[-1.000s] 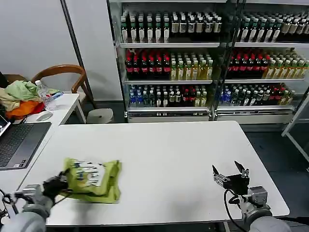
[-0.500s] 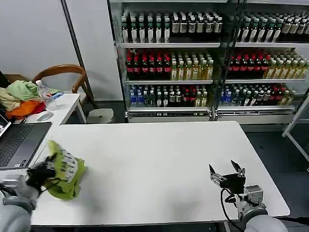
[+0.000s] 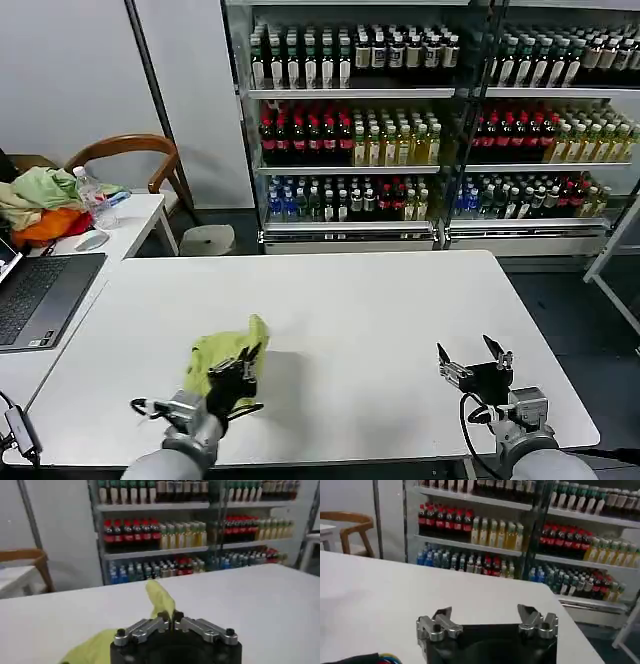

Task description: Fold and organize the clothes.

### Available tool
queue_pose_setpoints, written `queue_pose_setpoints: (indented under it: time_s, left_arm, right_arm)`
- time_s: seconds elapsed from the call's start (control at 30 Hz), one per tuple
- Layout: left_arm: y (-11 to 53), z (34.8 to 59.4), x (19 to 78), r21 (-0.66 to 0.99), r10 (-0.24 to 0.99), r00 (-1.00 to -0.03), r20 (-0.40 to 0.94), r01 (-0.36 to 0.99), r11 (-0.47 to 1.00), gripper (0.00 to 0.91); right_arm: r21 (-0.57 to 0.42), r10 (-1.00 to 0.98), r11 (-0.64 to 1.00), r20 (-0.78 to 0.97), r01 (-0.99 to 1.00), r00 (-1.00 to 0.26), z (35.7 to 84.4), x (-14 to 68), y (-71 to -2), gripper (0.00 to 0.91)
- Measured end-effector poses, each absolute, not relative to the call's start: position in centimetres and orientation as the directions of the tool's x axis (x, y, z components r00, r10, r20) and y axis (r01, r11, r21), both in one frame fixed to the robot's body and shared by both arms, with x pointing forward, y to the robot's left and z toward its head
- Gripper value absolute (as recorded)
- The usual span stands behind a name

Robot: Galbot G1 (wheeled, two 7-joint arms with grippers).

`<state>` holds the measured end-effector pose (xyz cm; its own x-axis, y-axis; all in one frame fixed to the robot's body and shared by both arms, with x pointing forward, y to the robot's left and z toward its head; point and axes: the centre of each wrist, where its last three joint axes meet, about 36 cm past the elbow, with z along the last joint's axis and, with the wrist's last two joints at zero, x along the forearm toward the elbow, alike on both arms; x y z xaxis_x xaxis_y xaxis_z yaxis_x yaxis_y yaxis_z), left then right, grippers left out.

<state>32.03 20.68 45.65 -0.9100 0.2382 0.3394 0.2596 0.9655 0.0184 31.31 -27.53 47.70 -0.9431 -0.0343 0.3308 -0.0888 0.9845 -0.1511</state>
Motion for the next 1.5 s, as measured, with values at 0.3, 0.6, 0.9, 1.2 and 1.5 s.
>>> queue_pose_setpoints:
  time_s: [0.3,0.6,0.9,1.2,1.5]
  left_arm:
    - [16.3,45.3,33.7,-0.049,0.28,-0.902,0.33,0.28,0.959,0.06]
    - [13.7,45.2,35.5,-0.154,0.305,-0.896,0.322,0.268,0.951,0.907]
    - [13.6,46.4,35.9,-0.212,0.358,-0.914,0.19,0.317,0.924,0.907]
    - [19.7,46.3,37.3,-0.073,0.261,-0.962,0.084,0.255,0.964,0.907]
    - [26.5,45.0,37.2,0.058,0.145,-0.987,0.075,0.149,0.987,0.907]
  right_arm:
    - [-0.153,-0.03,0.985,0.331,-0.085,-0.943,47.7,31.4,-27.4,0.907]
    - [-0.156,-0.034,0.984,0.328,-0.089,-0.944,47.9,31.5,-27.3,0.907]
    - [-0.15,-0.047,0.984,0.32,-0.1,-0.946,47.9,32.1,-26.8,0.907]
    - [-0.087,-0.124,0.983,0.32,-0.159,-0.939,46.9,33.2,-24.5,0.907]
    - [0.097,-0.298,0.954,0.383,-0.283,-0.874,44.7,35.1,-20.3,0.907]
